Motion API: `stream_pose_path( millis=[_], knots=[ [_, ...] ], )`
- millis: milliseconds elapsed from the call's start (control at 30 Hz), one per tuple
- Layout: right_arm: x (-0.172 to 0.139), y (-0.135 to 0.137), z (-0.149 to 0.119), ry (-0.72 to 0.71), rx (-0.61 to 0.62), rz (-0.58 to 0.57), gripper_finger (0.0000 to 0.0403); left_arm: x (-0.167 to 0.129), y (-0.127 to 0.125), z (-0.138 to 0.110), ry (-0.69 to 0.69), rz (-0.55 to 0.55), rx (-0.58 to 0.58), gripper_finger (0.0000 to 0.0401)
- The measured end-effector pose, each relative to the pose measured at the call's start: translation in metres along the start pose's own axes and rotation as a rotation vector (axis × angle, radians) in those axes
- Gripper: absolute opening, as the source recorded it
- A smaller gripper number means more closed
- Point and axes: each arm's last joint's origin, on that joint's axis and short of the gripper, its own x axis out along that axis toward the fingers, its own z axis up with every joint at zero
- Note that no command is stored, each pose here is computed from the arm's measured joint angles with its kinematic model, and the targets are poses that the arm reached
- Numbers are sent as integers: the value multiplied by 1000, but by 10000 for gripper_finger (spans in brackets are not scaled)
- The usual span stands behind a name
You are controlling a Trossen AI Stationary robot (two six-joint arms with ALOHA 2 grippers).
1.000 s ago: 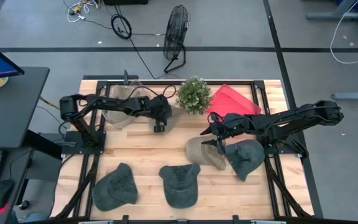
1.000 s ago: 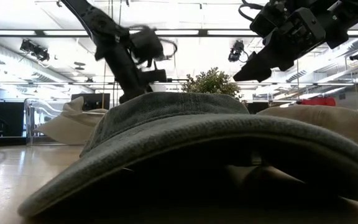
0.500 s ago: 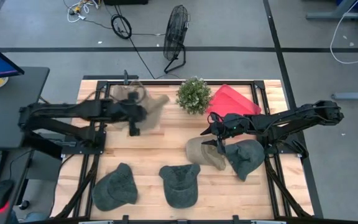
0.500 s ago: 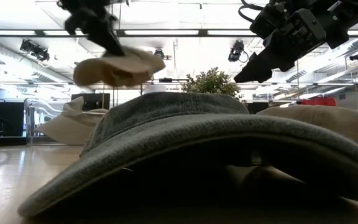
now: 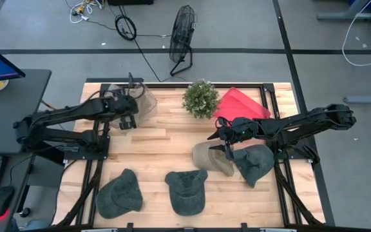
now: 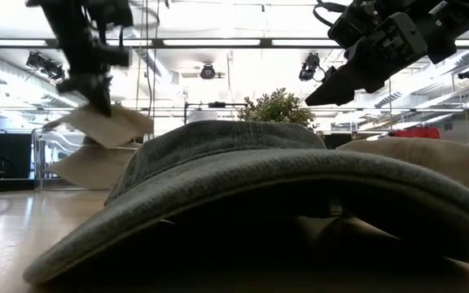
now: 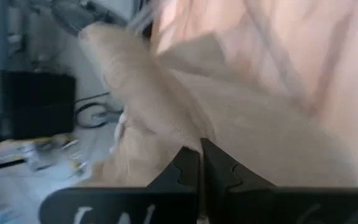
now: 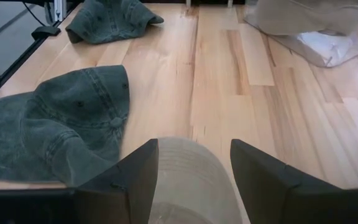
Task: Pick & Place hat
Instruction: Put the top brown cap into the transparent bin
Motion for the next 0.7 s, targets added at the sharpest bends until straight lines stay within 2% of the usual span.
stream_pose_path(
  millis=[133, 300, 367, 433, 567, 700],
  knots=[
    [0, 0, 0, 2, 0, 0, 206, 25, -9, -6, 64, 89, 101, 4],
    [0, 0, 0, 5, -17, 0, 206, 29, -9, 0, 5, 140, 200, 7],
    [0, 0, 0, 4, -31, 0, 206, 28, -8, 3, -23, 150, 193, 5],
    [0, 0, 0, 4, -35, 0, 206, 28, -9, 2, -29, 108, 200, 5],
    [0, 0, 0, 4, -37, 0, 206, 32, -20, -5, -51, -71, 172, 15],
    [0, 0, 0, 3, -60, 0, 206, 37, -27, -10, -40, -113, 128, 40]
  ],
)
